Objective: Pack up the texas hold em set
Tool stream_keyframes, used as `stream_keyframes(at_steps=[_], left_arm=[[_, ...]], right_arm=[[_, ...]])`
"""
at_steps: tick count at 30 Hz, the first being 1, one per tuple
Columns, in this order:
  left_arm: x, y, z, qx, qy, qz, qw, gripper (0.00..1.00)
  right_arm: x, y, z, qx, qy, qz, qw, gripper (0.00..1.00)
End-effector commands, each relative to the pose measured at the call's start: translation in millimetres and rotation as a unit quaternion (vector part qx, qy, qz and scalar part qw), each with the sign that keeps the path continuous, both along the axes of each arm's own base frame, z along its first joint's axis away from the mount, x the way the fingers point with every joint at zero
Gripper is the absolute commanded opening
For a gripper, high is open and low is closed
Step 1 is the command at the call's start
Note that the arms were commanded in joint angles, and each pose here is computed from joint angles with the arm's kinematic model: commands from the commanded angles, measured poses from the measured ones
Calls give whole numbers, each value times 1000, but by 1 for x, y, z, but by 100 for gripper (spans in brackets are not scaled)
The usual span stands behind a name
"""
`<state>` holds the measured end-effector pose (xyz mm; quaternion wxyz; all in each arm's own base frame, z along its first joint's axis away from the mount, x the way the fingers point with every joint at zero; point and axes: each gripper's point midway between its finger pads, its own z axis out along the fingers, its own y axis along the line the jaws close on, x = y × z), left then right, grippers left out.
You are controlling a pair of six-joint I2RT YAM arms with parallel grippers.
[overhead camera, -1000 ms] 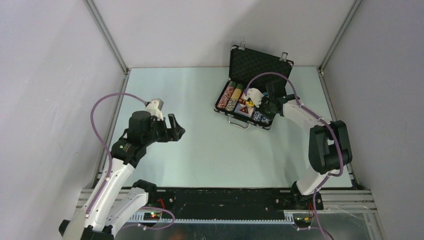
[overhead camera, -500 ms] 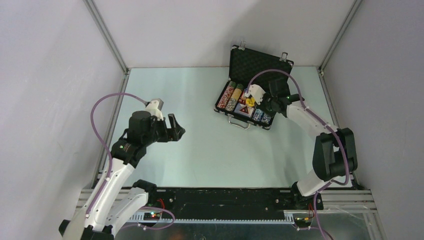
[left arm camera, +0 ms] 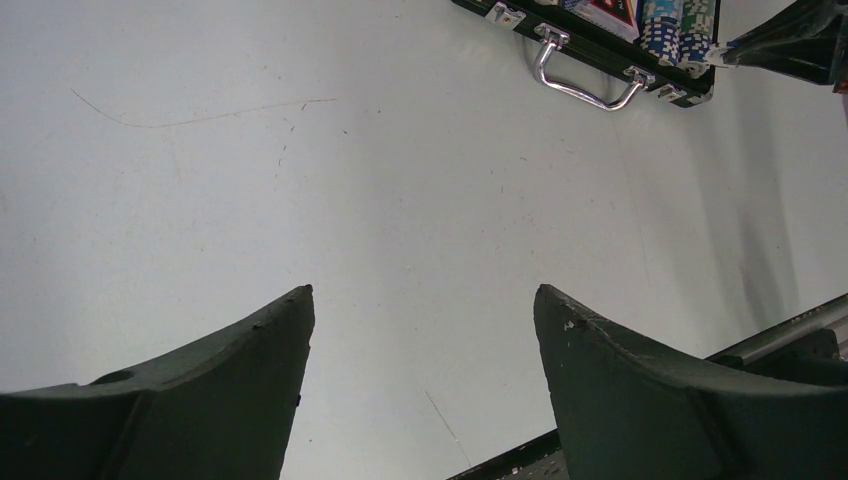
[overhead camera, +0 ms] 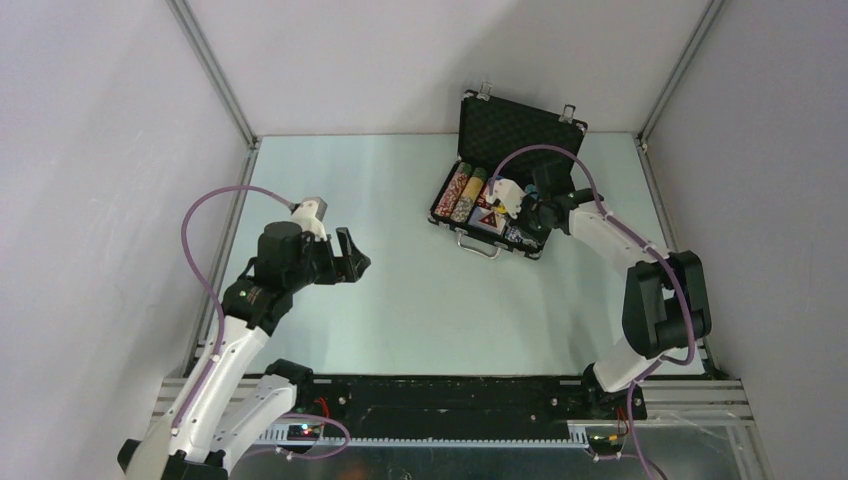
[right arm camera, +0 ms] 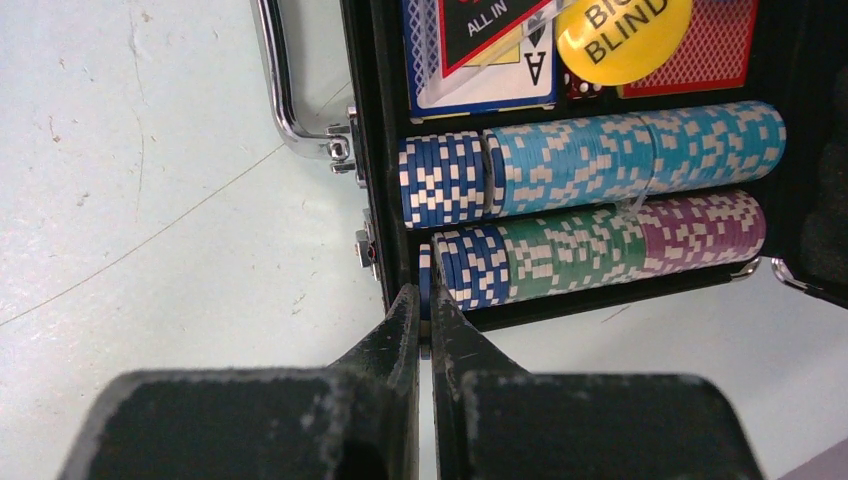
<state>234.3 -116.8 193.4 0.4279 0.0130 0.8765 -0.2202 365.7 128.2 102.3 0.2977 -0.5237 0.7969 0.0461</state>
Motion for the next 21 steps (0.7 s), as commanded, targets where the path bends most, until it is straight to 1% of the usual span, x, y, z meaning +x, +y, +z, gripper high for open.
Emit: stream_keyframes(at_steps=[1, 5, 12, 21], left_arm=[[3, 1, 5, 5, -14, -3, 1000, 86], [3, 1, 5, 5, -14, -4, 1000, 86], [3, 1, 4, 5, -14, -4, 1000, 86], [4, 1, 4, 6, -13, -3, 1000, 86]], right_arm=[[7, 0, 1, -1, -3, -9, 1000, 0], [4, -4, -9, -10, 13, -8, 1000, 0], [12, -10, -12, -24, 1, -18, 1000, 0], [12, -18, -21, -47, 4, -19, 999, 0]])
